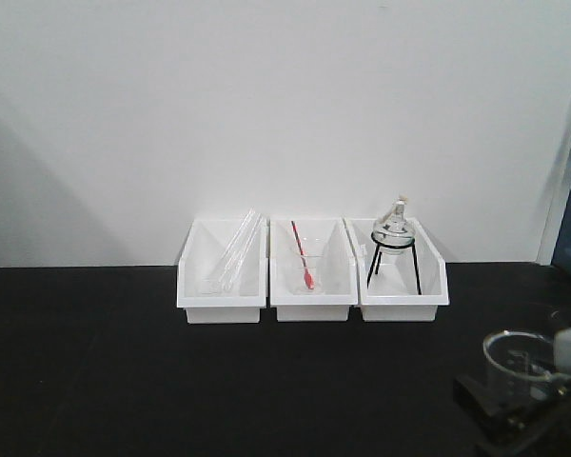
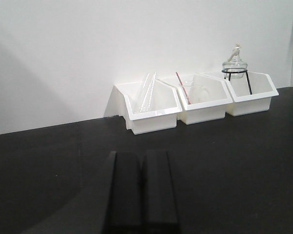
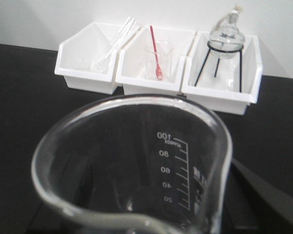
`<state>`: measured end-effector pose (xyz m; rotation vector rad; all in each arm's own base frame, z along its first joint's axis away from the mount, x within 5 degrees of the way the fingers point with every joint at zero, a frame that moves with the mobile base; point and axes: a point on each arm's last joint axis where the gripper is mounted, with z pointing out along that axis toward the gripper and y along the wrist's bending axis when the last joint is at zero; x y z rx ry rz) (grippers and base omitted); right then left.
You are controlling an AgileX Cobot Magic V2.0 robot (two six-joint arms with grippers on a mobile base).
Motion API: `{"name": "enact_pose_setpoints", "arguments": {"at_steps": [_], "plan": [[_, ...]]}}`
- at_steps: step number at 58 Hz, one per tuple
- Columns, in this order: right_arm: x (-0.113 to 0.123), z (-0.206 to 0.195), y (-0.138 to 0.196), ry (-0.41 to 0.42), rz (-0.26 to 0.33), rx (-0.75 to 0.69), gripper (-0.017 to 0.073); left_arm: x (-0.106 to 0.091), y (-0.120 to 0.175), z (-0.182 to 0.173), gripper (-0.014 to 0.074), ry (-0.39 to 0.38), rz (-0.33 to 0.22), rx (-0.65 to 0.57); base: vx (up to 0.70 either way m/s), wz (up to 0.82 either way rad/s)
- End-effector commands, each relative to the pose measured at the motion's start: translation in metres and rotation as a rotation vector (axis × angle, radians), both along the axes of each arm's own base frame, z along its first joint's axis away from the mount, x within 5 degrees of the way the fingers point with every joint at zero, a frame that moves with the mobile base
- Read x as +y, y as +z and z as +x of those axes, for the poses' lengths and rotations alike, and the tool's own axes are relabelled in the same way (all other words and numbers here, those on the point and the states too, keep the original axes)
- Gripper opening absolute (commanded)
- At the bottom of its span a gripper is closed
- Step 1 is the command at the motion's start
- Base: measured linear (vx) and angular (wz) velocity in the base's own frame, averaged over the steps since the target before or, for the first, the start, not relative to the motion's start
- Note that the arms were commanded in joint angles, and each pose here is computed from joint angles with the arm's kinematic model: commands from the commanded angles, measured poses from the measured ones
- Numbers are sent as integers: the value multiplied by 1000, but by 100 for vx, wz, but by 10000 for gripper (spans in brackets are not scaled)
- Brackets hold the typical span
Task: Pick beaker and place in left cabinet
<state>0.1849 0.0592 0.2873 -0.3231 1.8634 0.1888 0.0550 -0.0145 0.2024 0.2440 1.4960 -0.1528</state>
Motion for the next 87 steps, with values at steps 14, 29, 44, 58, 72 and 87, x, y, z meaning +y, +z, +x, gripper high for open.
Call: {"name": "enact_pose_setpoints", "arguments": {"at_steps": [14, 29, 44, 58, 72, 87], "plan": [[-14, -42, 17, -5, 48, -161, -5, 0, 3, -1, 1, -2, -33, -79, 0, 0], [-16, -45, 19, -8, 53, -173, -5, 0, 3, -1, 1, -2, -33, -79, 0, 0], [-16, -45, 19, -13, 49, -164, -5, 0, 3, -1, 1, -2, -33, -79, 0, 0], [-16, -45, 18, -15, 47, -160, -5, 0, 3, -1, 1, -2, -33, -79, 0, 1], [-16, -45, 18, -15, 47, -160, -5, 0, 3, -1, 1, -2, -33, -79, -3, 11], [-16, -45, 18, -15, 47, -160, -5, 0, 3, -1, 1, -2, -33, -79, -9, 38]]}}
